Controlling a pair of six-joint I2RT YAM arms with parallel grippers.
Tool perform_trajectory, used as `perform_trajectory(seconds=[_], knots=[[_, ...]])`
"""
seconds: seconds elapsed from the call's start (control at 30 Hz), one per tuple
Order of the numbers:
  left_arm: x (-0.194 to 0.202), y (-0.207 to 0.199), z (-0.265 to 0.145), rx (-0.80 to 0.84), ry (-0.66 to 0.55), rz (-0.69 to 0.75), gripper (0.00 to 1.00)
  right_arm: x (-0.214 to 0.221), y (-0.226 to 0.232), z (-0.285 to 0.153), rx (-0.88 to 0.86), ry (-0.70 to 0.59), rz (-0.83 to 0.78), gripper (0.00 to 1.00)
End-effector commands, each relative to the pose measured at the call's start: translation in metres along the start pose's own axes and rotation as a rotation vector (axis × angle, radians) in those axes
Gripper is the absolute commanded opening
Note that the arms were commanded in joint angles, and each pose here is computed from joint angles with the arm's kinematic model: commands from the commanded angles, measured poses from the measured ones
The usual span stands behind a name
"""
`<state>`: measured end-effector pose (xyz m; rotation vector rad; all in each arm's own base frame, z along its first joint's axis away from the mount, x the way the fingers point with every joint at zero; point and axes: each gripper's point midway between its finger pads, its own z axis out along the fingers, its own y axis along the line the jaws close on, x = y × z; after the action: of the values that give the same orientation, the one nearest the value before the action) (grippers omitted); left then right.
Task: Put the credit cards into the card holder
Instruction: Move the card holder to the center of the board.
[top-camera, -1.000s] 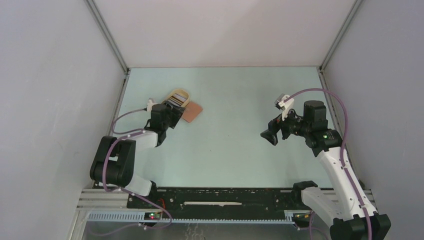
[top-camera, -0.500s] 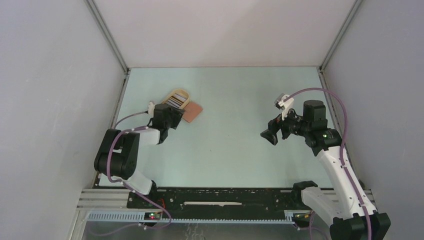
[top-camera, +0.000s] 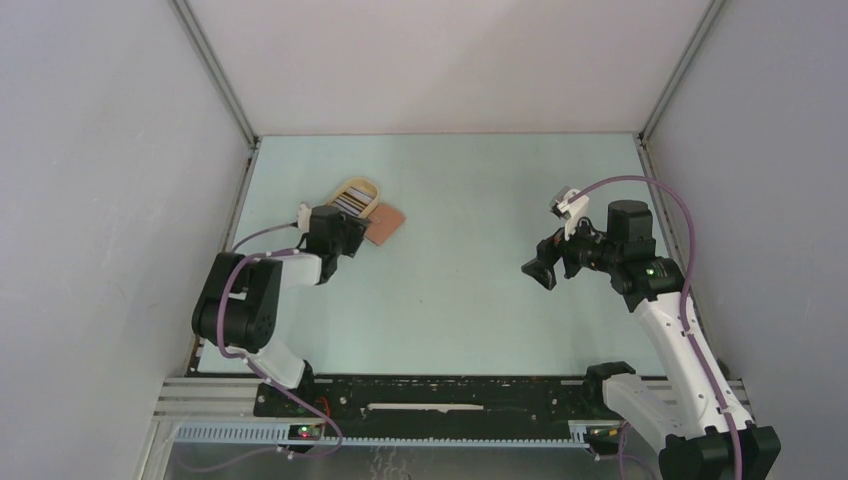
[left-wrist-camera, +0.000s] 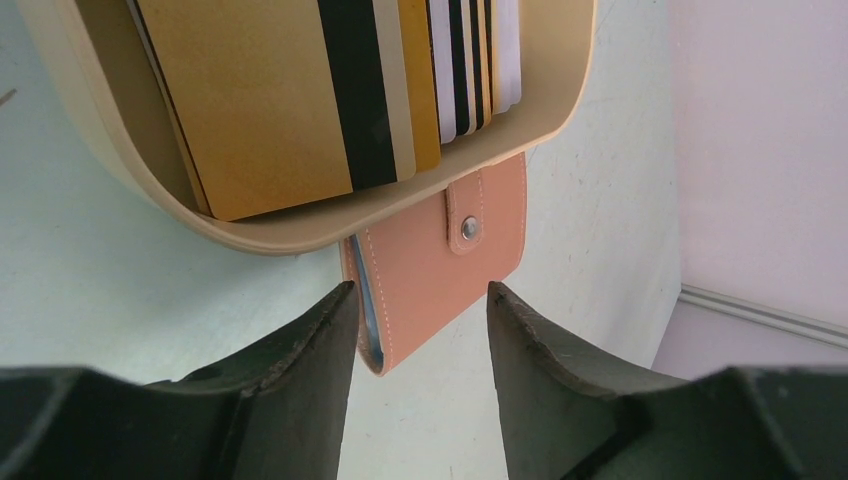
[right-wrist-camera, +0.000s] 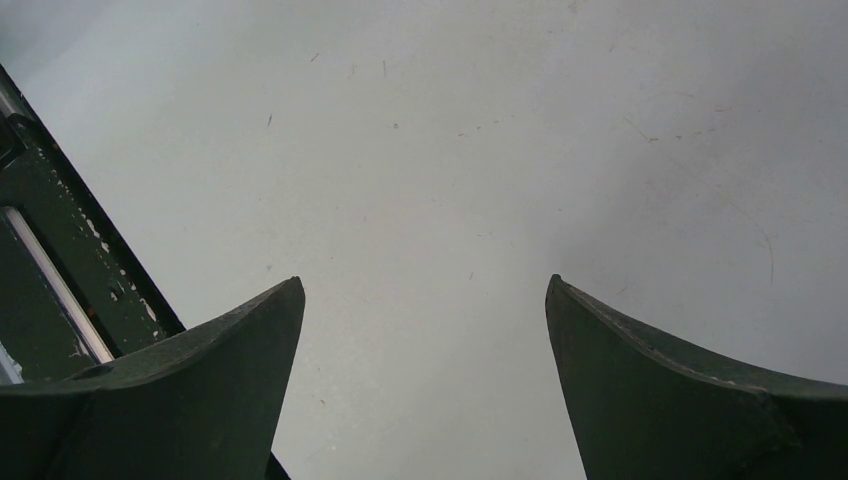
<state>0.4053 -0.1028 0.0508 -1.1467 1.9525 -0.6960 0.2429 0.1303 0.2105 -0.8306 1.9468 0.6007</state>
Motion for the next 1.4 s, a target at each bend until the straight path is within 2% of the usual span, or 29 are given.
perform_trajectory(seconds=[0.0,0.77,0.87,1.13,1.37], knots=[[-0.011,-0.019,0.007,0.022,-0.032,-0.023,0.55,-0.019,-0.001,-0.007,0.014,-0.045,-0.027,1.00],[-0.001,-0.016,0.027,-0.006,0.013,-0.037,0.42,-0.021,0.000,-0.009,0.009,-0.058,-0.028,1.00],[0.000,-0.016,0.027,-0.004,0.017,-0.035,0.34,-0.022,0.001,-0.010,0.008,-0.060,-0.030,1.00],[0.003,-0.023,0.027,0.035,0.034,-0.016,0.01,-0.022,0.001,-0.011,0.008,-0.064,-0.028,1.00],[0.010,-0.043,0.014,0.132,0.053,0.054,0.00,-0.024,0.003,-0.014,0.009,-0.075,-0.036,1.00]])
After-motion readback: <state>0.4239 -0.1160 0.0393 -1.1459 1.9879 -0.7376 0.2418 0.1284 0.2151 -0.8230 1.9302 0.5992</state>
